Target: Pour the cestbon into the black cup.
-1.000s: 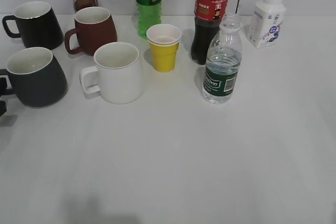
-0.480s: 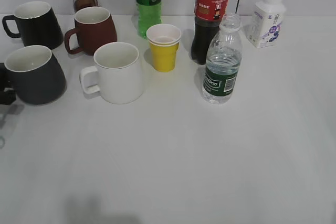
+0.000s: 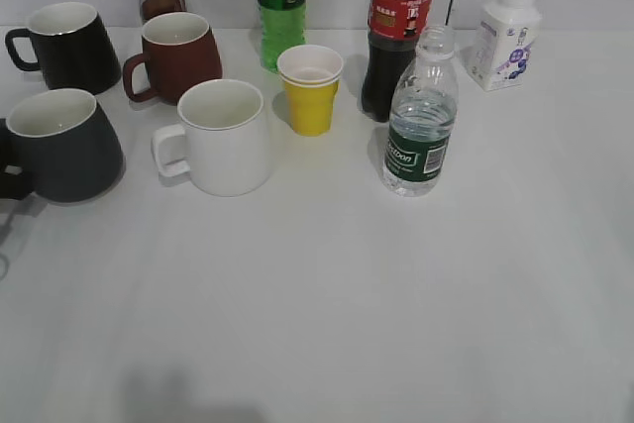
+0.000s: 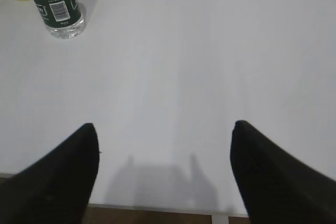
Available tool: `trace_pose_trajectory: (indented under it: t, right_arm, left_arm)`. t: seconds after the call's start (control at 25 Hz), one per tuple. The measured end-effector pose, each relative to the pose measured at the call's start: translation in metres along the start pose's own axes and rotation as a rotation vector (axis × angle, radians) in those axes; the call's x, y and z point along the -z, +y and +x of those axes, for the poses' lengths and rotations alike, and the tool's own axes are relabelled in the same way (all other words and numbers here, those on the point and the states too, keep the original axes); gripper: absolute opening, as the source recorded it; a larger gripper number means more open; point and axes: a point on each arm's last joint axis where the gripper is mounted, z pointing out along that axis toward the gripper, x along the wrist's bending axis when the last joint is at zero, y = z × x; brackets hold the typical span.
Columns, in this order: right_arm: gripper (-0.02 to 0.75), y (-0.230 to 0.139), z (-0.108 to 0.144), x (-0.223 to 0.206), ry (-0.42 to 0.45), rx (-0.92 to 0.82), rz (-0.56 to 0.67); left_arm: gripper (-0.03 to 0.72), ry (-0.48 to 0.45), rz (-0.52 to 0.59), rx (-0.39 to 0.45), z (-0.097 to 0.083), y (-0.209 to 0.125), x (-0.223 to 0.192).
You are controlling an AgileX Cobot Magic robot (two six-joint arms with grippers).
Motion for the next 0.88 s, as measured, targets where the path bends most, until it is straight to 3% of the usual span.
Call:
trace_pose_trajectory:
  t: [0.28,0.44,0.64,0.88]
  right_arm:
    - [0.484,0.007,0.005,0.002,0.052,-0.032,-0.050]
    - [0.470,0.025,0.007,-0.008,0.074,0.036,-0.127]
    - [0.470,0.057,0.006,-0.045,0.056,0.122,-0.303]
    - [0.468,0.078,0.000,-0.097,0.011,0.047,-0.330]
  left_arm:
    - [0.039,-0.014,-0.052,-0.040,0.000,0.022,0.005]
    - [0.038,-0.016,-0.119,-0.037,0.000,0.042,0.011]
    - [0.038,-0.020,-0.175,-0.051,-0.002,0.059,0.018]
    - [0.038,-0.041,-0.188,-0.056,-0.007,0.067,0.029]
